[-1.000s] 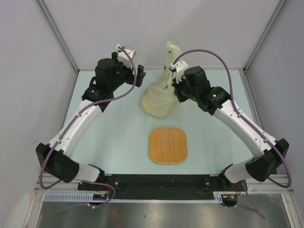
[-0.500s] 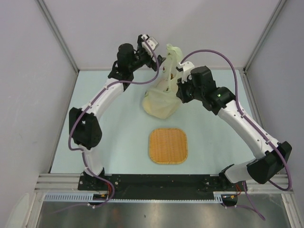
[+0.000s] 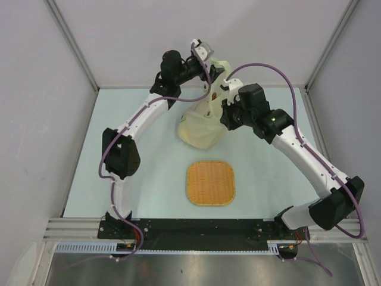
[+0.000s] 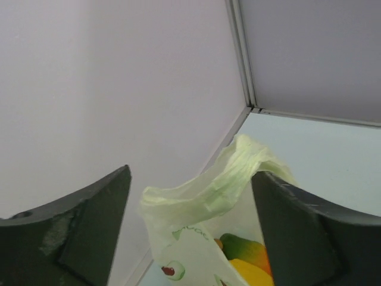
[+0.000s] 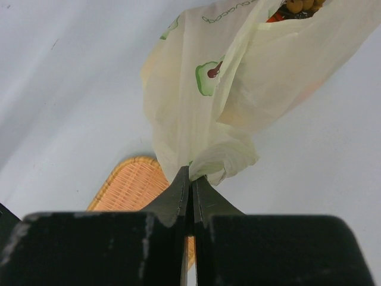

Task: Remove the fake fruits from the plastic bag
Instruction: Adjust the plastic bag at the center of the board.

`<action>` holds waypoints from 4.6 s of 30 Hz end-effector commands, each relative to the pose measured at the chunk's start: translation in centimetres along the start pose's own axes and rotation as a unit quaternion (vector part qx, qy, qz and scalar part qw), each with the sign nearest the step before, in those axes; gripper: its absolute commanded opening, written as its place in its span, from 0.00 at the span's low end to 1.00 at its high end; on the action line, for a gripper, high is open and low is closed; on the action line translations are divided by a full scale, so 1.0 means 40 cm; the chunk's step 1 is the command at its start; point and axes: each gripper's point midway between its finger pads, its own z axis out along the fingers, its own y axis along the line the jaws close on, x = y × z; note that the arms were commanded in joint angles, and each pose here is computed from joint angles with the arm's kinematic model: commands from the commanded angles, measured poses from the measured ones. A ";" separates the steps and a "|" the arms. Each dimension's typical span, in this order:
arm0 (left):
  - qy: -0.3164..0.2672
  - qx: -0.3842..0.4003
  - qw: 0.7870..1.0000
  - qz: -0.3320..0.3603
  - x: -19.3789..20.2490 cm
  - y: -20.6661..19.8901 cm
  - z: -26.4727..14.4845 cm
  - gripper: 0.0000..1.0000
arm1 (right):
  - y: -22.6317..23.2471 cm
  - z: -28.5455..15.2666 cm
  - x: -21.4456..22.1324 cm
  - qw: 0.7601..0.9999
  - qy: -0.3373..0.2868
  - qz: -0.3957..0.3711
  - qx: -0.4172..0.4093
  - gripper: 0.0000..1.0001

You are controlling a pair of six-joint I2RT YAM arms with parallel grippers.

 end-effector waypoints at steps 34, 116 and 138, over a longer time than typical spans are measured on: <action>0.082 -0.328 0.939 0.062 -0.220 0.255 -0.383 0.00 | -0.455 0.108 -0.422 0.963 -0.224 0.038 0.143 0.00; 0.249 -0.263 0.930 -0.062 0.061 -0.120 -0.761 0.00 | -0.076 0.601 -0.133 0.992 -0.065 0.011 0.110 0.16; 0.226 -0.263 0.927 -0.145 0.131 -0.176 -0.756 0.00 | 0.133 0.441 0.060 0.993 -0.002 -0.119 0.018 0.33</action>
